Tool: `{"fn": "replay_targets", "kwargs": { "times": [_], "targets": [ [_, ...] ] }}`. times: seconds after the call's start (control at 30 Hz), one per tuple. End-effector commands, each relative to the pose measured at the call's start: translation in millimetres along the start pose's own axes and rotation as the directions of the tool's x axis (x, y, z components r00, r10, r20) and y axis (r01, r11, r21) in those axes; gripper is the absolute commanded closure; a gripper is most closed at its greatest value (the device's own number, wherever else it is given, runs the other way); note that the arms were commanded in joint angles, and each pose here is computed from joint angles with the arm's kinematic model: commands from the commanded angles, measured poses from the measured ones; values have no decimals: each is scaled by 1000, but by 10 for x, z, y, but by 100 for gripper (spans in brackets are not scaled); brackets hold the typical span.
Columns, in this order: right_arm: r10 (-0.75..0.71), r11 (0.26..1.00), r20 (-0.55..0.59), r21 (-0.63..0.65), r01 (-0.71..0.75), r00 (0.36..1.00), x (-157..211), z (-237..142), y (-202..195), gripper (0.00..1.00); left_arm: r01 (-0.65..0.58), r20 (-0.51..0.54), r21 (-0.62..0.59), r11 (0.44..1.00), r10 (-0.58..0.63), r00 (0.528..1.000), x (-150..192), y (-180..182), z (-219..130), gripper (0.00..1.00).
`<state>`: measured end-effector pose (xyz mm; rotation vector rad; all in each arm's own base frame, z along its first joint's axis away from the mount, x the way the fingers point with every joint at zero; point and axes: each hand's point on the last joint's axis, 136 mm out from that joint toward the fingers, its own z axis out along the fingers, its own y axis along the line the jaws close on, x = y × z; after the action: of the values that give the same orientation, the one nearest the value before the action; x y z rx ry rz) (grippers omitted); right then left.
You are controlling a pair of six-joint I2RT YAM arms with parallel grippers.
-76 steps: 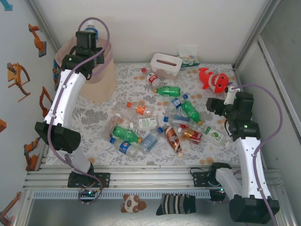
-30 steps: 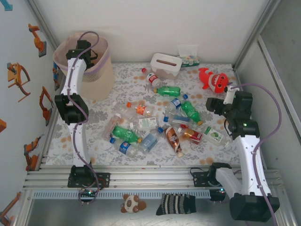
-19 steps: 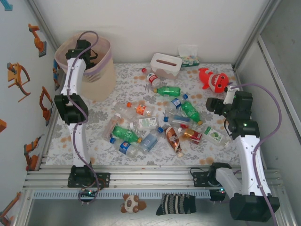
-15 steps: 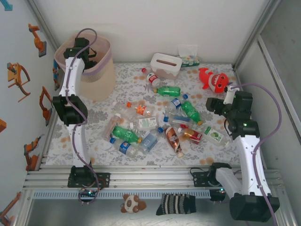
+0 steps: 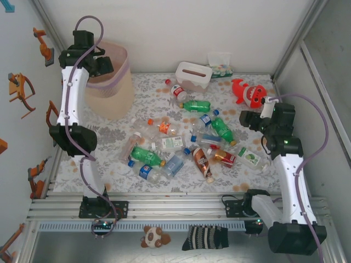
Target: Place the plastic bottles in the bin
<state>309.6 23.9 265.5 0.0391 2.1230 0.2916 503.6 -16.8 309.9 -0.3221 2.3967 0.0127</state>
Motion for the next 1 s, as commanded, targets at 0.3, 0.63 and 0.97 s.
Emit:
{"fn": "replay_targets", "kwargs": {
  "times": [0.3, 0.63, 0.97],
  "targets": [
    [-37, 990, 41, -132, 42, 998, -316, 113, 370, 26, -68, 106, 132, 989, 54, 993, 14, -180, -760, 19],
    [-198, 953, -46, -241, 181, 979, -283, 577, 939, 27, -113, 204, 292, 950, 54, 977, 483, -305, -1222, 19],
    [-251, 932, -135, -300, 202, 958, -216, 1270, 1395, 26, -98, 214, 412, 906, 8, 977, 1021, -264, -1480, 17]
  ]
}}
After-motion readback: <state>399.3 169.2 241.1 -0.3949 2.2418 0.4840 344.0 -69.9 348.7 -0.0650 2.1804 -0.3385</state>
